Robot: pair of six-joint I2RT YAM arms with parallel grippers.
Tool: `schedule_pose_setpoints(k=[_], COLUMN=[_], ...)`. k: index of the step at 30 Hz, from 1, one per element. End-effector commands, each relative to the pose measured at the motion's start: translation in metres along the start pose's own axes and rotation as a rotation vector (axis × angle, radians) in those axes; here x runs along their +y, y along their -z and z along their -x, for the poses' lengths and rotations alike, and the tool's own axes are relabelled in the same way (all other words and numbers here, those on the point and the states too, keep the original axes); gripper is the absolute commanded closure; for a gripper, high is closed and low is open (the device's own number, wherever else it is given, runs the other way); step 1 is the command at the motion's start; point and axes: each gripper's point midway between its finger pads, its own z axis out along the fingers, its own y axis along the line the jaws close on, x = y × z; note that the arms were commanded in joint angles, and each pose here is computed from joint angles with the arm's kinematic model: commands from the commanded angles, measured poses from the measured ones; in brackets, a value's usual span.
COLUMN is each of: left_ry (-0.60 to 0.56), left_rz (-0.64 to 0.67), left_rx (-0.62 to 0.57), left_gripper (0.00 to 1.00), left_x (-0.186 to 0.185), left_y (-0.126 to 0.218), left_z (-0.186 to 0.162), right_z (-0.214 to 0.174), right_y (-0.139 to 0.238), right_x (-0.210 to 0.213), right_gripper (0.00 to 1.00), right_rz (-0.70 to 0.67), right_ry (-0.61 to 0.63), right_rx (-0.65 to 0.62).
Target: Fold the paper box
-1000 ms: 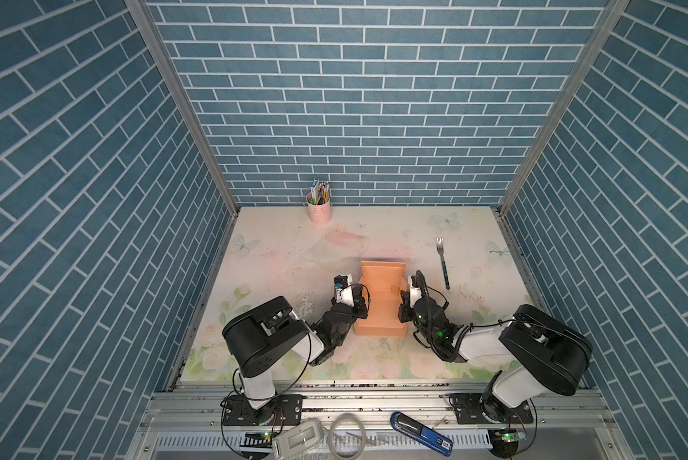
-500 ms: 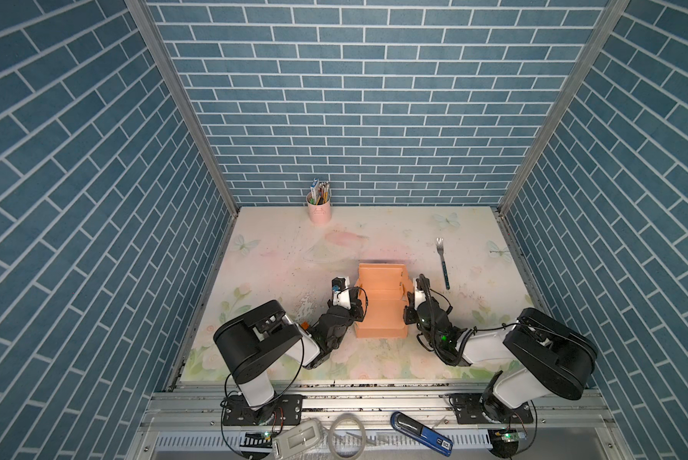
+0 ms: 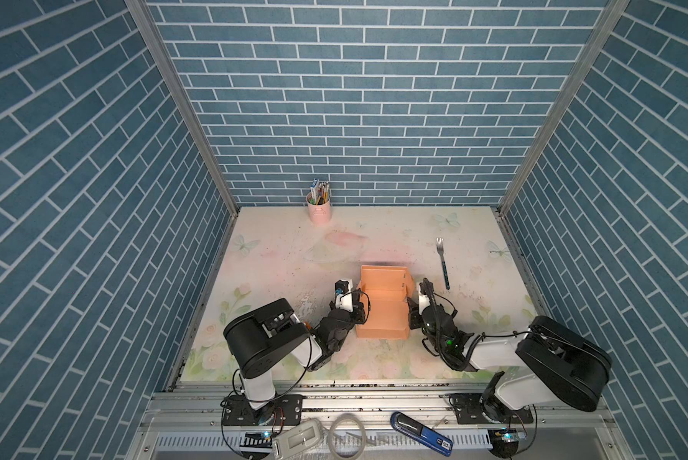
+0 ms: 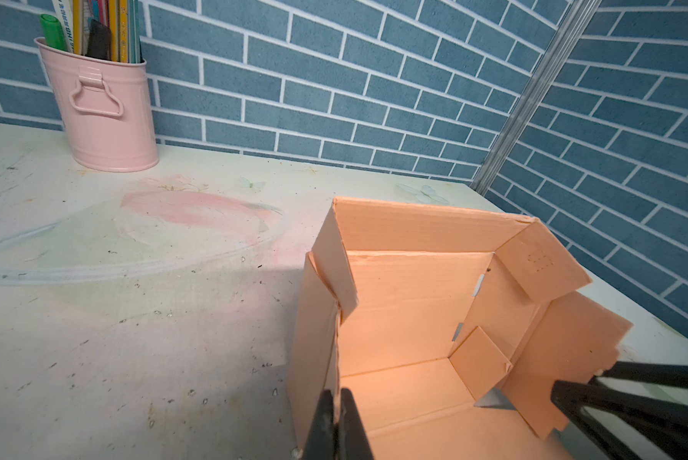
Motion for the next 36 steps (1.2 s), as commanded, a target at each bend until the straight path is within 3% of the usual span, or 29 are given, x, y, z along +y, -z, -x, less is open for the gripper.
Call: schedule_pose_setpoints(k=[1, 8, 16, 27, 36], left_ry=[-0.034, -0.042, -0.039, -0.037, -0.039], left_rz=[0.011, 0.008, -0.001, -0.01, -0.009], left_rx=[0.015, 0.019, 0.018, 0.019, 0.018], left_gripper=[0.98, 0.98, 0.99, 0.99, 0.99], left_x=[0.004, 0.003, 0.001, 0.0, 0.0], left_y=[0.005, 0.005, 0.005, 0.006, 0.005], left_z=[-0.006, -0.007, -0.007, -0.006, -0.006], right_z=[0.012, 0.066, 0.103, 0.105, 0.085], right_y=[0.013, 0.042, 0.01, -0.062, -0.06], right_x=[0.002, 0.003, 0.03, 0.058, 0.052], right_gripper=[0.52, 0.51, 0.5, 0.54, 0.61], right_rz=[0.027, 0.055, 0.136, 0.139, 0.128], right_ry=[0.026, 0.031, -0.029, -0.02, -0.04], right_rx=[-0.008, -0.064, 0.17, 0.307, 0.309])
